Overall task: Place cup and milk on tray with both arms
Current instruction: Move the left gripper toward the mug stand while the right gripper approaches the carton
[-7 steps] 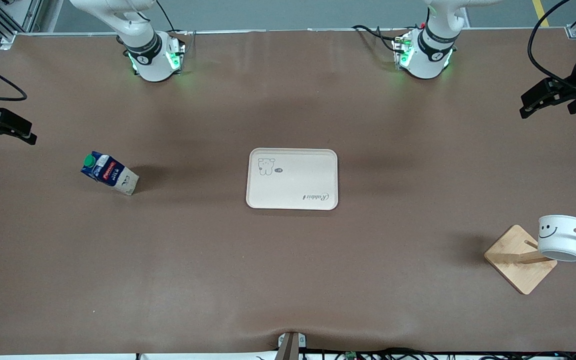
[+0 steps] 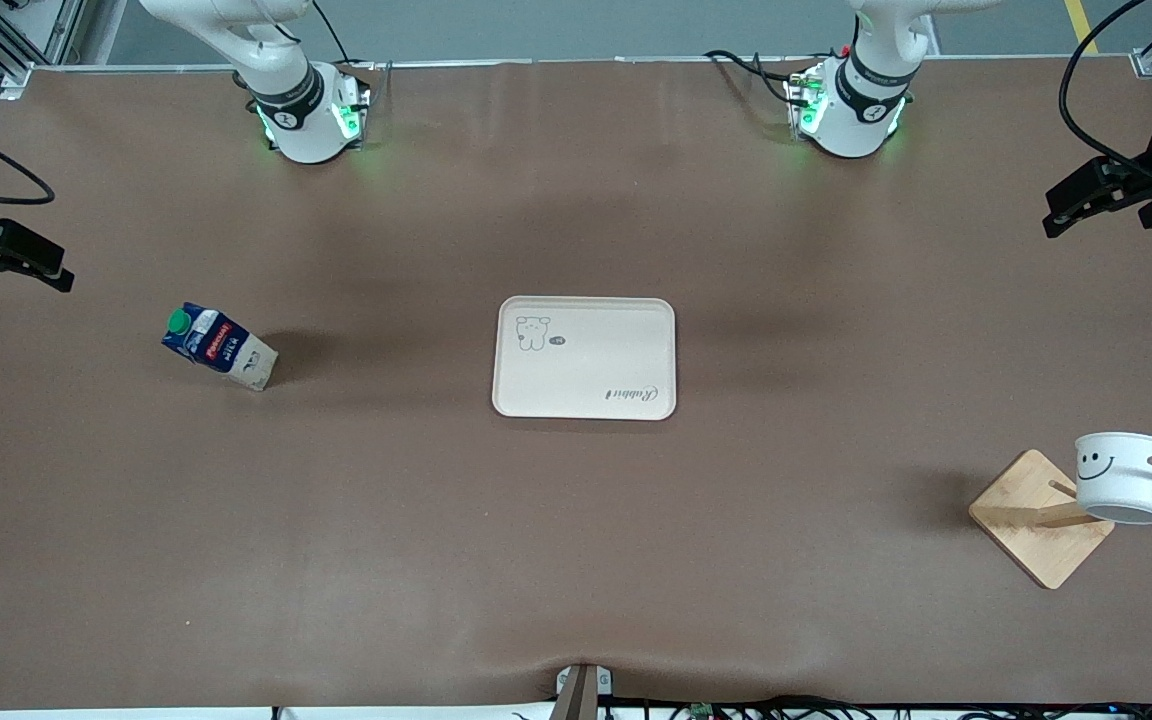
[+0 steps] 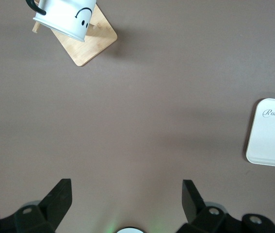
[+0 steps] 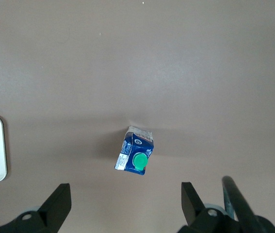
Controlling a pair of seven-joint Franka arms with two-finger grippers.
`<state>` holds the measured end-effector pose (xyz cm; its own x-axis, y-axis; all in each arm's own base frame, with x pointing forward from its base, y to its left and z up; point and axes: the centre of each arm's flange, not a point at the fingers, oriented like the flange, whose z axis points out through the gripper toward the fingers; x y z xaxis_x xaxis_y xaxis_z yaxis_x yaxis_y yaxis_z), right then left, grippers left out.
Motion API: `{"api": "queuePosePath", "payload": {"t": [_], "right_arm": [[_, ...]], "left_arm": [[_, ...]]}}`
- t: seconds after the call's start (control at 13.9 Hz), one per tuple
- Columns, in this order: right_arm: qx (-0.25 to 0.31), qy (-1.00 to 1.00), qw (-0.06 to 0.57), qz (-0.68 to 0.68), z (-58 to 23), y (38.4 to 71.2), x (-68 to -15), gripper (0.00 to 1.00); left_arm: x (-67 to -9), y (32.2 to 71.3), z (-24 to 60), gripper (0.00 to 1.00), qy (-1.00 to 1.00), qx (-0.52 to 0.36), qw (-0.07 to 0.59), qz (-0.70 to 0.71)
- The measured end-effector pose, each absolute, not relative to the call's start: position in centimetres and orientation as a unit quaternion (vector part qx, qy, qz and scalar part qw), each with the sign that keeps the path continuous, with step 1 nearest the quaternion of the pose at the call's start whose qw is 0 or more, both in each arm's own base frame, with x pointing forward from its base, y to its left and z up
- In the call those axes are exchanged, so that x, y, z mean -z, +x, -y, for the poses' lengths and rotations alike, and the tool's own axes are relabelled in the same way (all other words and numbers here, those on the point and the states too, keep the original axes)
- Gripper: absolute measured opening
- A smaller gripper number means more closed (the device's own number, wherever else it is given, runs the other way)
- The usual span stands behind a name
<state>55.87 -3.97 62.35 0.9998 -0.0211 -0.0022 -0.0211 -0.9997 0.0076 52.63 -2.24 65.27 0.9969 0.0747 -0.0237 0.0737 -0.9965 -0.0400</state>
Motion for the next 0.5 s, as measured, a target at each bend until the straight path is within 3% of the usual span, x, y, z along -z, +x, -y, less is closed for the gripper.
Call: {"api": "queuePosePath", "payload": {"t": [0.5], "right_arm": [[0.007,1.0,0.004,0.014,4.4,56.4,-61.4,1.0]], "left_arm": [[-61.9,55.7,-0.9,1.0,-0.997,0.033,0.016,0.065]]}}
